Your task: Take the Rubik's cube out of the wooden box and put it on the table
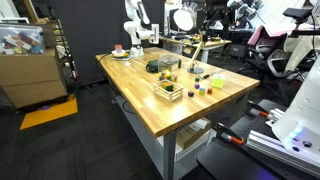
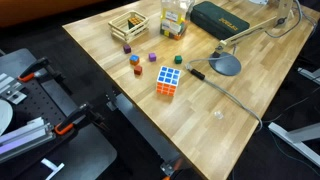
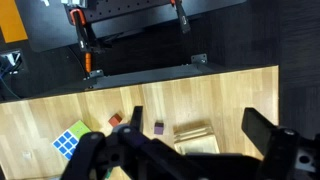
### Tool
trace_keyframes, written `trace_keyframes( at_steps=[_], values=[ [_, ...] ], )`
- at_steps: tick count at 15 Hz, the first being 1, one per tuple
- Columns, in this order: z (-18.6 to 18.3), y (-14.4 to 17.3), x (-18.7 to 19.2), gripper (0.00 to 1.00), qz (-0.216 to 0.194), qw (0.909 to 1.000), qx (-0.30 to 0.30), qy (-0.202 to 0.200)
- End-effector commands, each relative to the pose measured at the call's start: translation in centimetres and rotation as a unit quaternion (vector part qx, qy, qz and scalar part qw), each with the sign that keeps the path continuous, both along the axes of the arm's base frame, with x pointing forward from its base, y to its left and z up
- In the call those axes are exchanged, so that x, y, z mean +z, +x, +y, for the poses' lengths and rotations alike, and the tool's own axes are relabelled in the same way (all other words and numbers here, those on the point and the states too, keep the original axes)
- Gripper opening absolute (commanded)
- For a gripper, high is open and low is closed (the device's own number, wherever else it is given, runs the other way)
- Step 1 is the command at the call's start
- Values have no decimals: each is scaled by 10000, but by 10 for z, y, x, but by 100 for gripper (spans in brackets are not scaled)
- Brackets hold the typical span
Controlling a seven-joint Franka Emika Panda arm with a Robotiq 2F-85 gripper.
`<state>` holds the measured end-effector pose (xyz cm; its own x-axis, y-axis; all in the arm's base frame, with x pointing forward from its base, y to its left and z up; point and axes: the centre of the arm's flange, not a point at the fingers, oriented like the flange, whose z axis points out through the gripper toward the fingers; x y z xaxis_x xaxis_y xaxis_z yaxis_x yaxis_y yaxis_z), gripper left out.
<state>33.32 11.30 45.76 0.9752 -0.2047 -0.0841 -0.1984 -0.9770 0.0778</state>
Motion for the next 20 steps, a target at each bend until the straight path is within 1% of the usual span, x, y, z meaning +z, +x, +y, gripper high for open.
trace_keyframes(
  at_steps=[1,7,8,11,17,18,20],
  values=[
    [0,0,0,100,0,10000,0,0],
    [33,52,-5,100,-243,9993,268,58],
    [24,30,-2,100,-301,9993,229,81],
    [30,45,-11,100,-209,9993,275,114],
    [31,46,-8,100,-231,9993,279,119],
    [29,53,-11,100,-212,9992,255,230],
    [28,69,-14,100,-227,9990,256,301]
  ],
)
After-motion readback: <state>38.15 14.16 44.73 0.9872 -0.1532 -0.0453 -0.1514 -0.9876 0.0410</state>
